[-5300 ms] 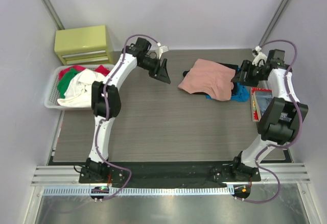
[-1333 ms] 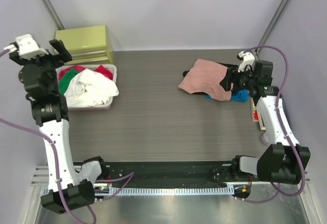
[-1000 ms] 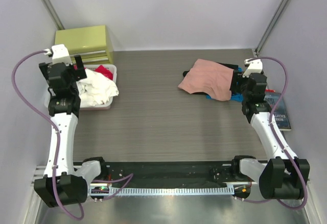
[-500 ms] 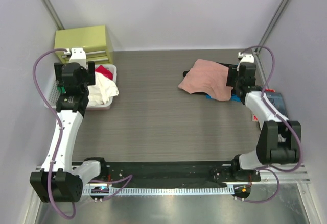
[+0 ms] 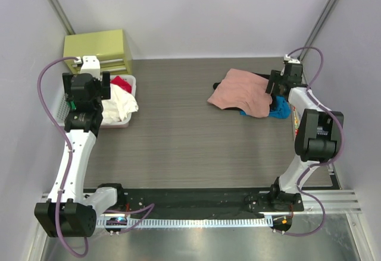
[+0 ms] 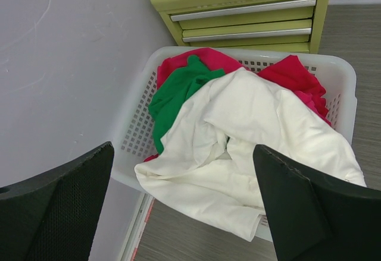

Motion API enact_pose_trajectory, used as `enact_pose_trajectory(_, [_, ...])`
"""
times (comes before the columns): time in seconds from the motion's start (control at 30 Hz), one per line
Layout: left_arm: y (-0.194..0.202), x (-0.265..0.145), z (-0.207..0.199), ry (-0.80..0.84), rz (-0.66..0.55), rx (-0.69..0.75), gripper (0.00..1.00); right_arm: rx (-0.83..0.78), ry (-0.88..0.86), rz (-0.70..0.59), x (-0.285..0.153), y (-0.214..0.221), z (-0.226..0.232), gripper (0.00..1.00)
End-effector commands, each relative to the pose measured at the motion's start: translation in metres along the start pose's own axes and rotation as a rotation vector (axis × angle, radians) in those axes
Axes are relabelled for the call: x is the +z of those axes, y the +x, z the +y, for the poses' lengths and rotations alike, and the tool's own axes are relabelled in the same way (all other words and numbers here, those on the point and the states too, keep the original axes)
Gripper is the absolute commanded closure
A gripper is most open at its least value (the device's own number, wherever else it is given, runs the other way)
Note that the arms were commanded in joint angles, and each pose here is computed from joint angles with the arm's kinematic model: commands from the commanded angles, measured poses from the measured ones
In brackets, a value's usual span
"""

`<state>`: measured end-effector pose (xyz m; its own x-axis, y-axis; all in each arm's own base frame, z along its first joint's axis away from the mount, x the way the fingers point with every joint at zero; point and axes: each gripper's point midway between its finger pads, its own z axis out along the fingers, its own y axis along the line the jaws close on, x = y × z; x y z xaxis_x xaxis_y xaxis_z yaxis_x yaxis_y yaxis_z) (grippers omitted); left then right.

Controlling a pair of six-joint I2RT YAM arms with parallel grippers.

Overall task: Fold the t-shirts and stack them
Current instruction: Smooth out wrinkles on the folded tshirt

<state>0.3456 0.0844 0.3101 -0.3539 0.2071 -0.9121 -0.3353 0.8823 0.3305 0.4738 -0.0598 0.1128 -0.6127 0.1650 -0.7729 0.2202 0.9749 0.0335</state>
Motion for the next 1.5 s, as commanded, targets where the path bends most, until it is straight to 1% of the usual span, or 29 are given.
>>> enact_pose_trajectory(0.0, [-0.004, 0.001, -0.001, 0.008, -0.017, -0.006, 0.00, 0.062, -0.028, 0.020, 0.003, -0.010, -0.002, 0.26])
enact_pose_trajectory(0.03, [-0.003, 0.002, -0.002, 0.009, -0.012, -0.003, 0.00, 0.067, -0.023, 0.032, 0.005, -0.009, -0.003, 0.26])
enact_pose_trajectory(0.07, [-0.001, 0.002, -0.003, 0.011, -0.010, -0.003, 0.00, 0.078, -0.063, 0.058, 0.009, -0.004, 0.004, 0.26])
enact_pose_trajectory(0.23, [-0.005, -0.001, 0.002, 0.000, -0.030, 0.010, 0.00, 0.103, -0.121, 0.082, 0.013, -0.001, 0.016, 0.28])
enact_pose_trajectory(0.37, [-0.007, 0.000, 0.003, -0.006, -0.033, 0.010, 0.00, 0.122, -0.151, 0.120, 0.019, 0.005, 0.022, 0.35])
enact_pose_trajectory(0.57, [-0.008, -0.003, 0.004, -0.002, -0.037, 0.013, 0.00, 0.137, -0.148, 0.146, 0.029, 0.013, 0.023, 0.33])
enact_pose_trajectory(0.8, [-0.003, -0.002, -0.001, 0.015, -0.032, 0.016, 0.00, 0.144, -0.120, 0.154, 0.034, 0.015, 0.009, 0.32])
enact_pose_trajectory(0.87, [0.001, 0.001, -0.003, 0.019, -0.022, 0.020, 0.00, 0.147, -0.128, 0.167, 0.036, 0.018, 0.006, 0.37])
enact_pose_trajectory(0.93, [0.003, 0.002, -0.004, 0.020, -0.015, 0.022, 0.00, 0.153, -0.140, 0.182, 0.038, 0.023, 0.008, 0.47])
enact_pose_trajectory(1.0, [0.001, 0.002, -0.003, 0.018, -0.021, 0.024, 0.00, 0.167, -0.163, 0.204, 0.041, 0.030, 0.012, 0.59])
enact_pose_trajectory(1.03, [0.001, 0.002, -0.003, 0.017, -0.020, 0.026, 0.00, 0.170, -0.173, 0.208, 0.041, 0.030, 0.014, 0.73])
enact_pose_trajectory(1.1, [0.001, 0.001, -0.001, 0.012, -0.022, 0.029, 0.00, 0.182, -0.192, 0.223, 0.043, 0.034, 0.018, 0.85])
enact_pose_trajectory(1.13, [-0.001, 0.001, -0.001, 0.010, -0.026, 0.030, 0.00, 0.181, -0.195, 0.229, 0.044, 0.035, 0.018, 0.98])
enact_pose_trajectory(1.3, [-0.001, 0.001, -0.002, 0.014, -0.024, 0.027, 0.00, 0.169, -0.194, 0.228, 0.042, 0.035, 0.016, 0.99])
enact_pose_trajectory(1.47, [0.008, 0.003, -0.013, 0.063, -0.010, 0.026, 0.00, 0.142, -0.200, 0.173, 0.030, 0.021, 0.013, 0.99])
